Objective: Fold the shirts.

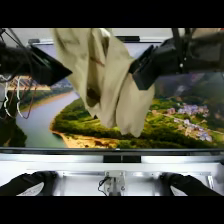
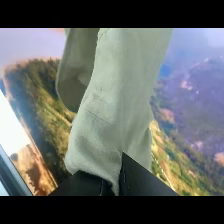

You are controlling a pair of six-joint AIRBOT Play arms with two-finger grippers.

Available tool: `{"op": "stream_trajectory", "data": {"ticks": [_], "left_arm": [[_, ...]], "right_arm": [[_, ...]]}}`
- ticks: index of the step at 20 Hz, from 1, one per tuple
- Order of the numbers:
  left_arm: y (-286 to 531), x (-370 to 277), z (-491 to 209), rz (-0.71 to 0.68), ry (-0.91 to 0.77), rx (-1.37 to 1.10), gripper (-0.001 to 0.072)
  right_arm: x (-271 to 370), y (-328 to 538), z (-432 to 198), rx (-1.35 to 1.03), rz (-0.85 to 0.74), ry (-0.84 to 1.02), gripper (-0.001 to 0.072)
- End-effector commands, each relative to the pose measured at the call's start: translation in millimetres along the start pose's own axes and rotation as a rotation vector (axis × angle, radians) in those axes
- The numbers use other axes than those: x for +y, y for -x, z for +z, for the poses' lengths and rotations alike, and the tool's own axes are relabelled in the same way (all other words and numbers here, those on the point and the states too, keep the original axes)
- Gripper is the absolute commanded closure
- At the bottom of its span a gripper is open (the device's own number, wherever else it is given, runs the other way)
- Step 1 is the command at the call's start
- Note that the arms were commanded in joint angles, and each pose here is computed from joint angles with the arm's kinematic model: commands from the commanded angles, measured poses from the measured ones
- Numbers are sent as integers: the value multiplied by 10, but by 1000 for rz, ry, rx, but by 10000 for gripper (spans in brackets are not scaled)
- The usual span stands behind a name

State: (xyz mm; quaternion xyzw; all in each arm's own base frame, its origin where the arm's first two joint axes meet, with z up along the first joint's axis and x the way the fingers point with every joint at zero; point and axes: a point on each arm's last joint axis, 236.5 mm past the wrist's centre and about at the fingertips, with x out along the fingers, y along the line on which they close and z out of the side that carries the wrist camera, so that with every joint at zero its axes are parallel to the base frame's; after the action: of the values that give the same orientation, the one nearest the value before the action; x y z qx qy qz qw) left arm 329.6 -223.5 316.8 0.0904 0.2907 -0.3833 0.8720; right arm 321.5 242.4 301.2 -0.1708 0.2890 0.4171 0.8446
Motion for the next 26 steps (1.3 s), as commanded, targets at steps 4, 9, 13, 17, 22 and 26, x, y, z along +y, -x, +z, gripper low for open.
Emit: {"op": "stream_trajectory", "data": {"ticks": [4,9,13,17,22,26], "left_arm": [[75,-314,1025,20,-198,-421,79],[-536,-583,1124,-48,-198,-437,223],[-880,-561,1298,-29,-173,-513,268],[-1085,-358,1246,24,-185,-489,321],[-1071,-276,1243,38,-178,-487,658],[-893,84,1320,121,-145,-522,660]], "right_arm": [[-24,9,-157,68,-14,-3,653],[-25,9,-154,66,-15,-3,653],[-23,11,-155,66,-14,-1,653],[-23,11,-156,67,-14,1,653],[-34,10,-129,56,-19,8,647],[-46,57,-20,6,-32,-16,221]]}}
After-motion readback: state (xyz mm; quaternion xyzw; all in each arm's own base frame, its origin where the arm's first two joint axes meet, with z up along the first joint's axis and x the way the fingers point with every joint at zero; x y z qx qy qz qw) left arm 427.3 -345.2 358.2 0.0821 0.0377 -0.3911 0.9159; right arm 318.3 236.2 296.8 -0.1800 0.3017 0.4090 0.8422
